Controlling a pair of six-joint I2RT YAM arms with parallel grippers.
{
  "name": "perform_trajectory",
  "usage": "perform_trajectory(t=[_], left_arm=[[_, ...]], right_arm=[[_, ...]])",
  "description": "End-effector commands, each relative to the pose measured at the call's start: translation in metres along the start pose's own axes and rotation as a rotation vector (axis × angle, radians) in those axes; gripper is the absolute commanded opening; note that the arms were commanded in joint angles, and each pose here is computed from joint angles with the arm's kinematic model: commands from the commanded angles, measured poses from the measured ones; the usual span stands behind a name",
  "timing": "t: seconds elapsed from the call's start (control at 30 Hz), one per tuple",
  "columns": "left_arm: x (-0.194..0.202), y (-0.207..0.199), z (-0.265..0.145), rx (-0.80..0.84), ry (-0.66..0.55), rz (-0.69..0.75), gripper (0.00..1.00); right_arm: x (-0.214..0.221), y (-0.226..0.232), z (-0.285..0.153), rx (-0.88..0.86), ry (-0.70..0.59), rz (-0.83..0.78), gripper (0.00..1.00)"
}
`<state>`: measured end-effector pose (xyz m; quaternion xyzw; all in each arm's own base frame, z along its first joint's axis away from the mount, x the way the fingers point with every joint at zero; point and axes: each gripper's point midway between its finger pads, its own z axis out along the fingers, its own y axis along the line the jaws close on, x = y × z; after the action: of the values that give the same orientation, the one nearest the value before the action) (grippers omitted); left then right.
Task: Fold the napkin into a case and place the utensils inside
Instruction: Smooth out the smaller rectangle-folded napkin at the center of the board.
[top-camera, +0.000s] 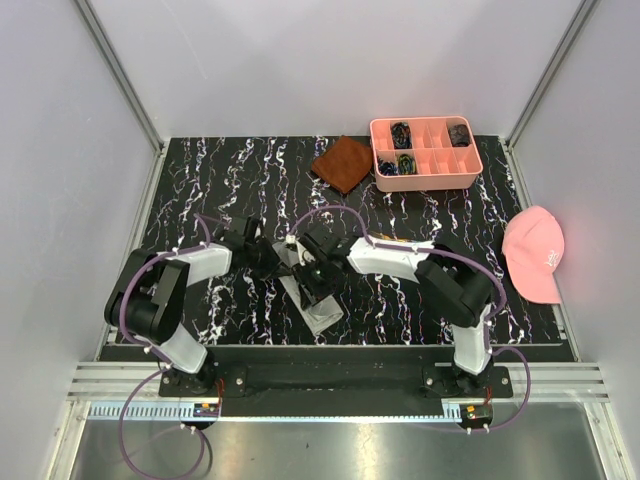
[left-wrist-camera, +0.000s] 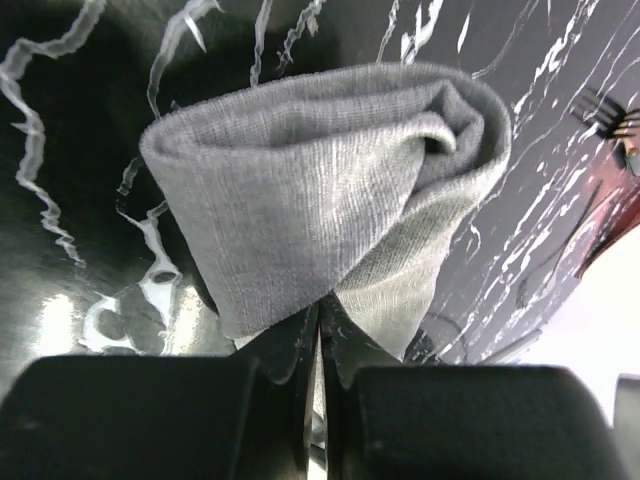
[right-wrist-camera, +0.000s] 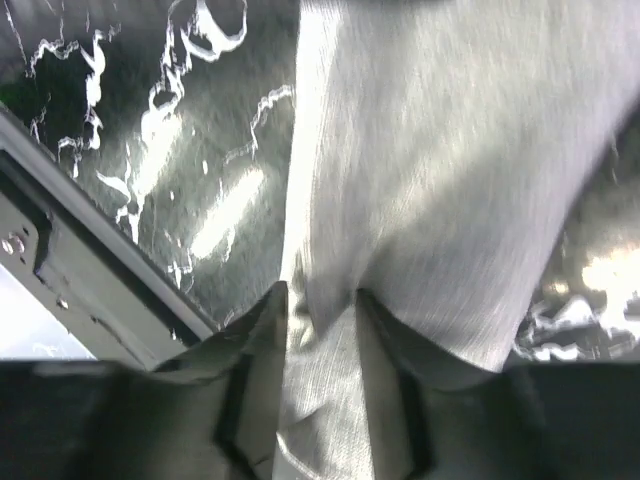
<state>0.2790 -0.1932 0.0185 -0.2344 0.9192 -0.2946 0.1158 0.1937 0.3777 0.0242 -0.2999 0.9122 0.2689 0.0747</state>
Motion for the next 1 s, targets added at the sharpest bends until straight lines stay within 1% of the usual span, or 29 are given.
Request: perform_trajectory(t=[0.0,0.07,0.2,0.37,0.47,0.5,0.53,0.6,0.67,0.7,0.73,0.83,0.87,0.9,0.97], left_arm=[[-0.005,0.043,0.004,-0.135,-0.035,0.037,0.06],[-0.006,0.039,0.0,-0.111,-0.046,0.043,0.06],[-0.005,0.038,-0.004,-0.103,-0.053,0.064,0.06],[-0.003,0.042,-0.005,-0.109,-0.061,0.058,0.05],[-0.001,0.043,-0.003,-0.096,-0.059,0.045,0.05],[0.0,0.044,-0.002,-0.094,-0.059,0.042,0.05],[0.001,0.044,-0.001,-0.093,-0.059,0.035,0.05],[0.001,0.047,-0.001,-0.098,-0.062,0.03,0.05],[0.001,0.047,0.0,-0.096,-0.067,0.025,0.05],[0.0,0.047,0.0,-0.097,-0.071,0.021,0.05],[0.0,0.048,0.0,-0.1,-0.071,0.017,0.05],[-0.004,0.048,0.0,-0.107,-0.076,0.017,0.04],[-0.006,0.047,0.0,-0.104,-0.08,0.019,0.04],[-0.008,0.047,-0.001,-0.103,-0.083,0.019,0.04],[-0.008,0.045,-0.001,-0.1,-0.08,0.025,0.04]], right_arm=[[0.007,0.005,-0.026,-0.034,-0.007,0.025,0.45],[0.0,0.008,-0.038,-0.061,-0.034,0.044,0.49],[-0.019,0.009,-0.057,-0.111,-0.084,0.104,0.5],[-0.049,0.008,-0.058,-0.178,-0.133,0.181,0.5],[-0.06,0.014,-0.045,-0.249,-0.128,0.227,0.44],[-0.065,0.023,-0.038,-0.324,-0.136,0.222,0.37],[-0.059,0.023,-0.031,-0.345,-0.116,0.268,0.34],[-0.052,0.024,-0.019,-0.377,-0.102,0.274,0.31],[-0.03,0.019,-0.004,-0.378,-0.056,0.294,0.29],[-0.025,0.017,0.003,-0.391,-0.057,0.29,0.28],[-0.001,0.009,0.012,-0.38,-0.01,0.329,0.25],[0.018,-0.009,0.023,-0.32,-0.015,0.307,0.23],[0.016,-0.017,0.023,-0.28,-0.034,0.293,0.23],[0.023,-0.021,0.018,-0.251,-0.004,0.304,0.23],[0.009,-0.019,0.004,-0.239,-0.036,0.265,0.24]])
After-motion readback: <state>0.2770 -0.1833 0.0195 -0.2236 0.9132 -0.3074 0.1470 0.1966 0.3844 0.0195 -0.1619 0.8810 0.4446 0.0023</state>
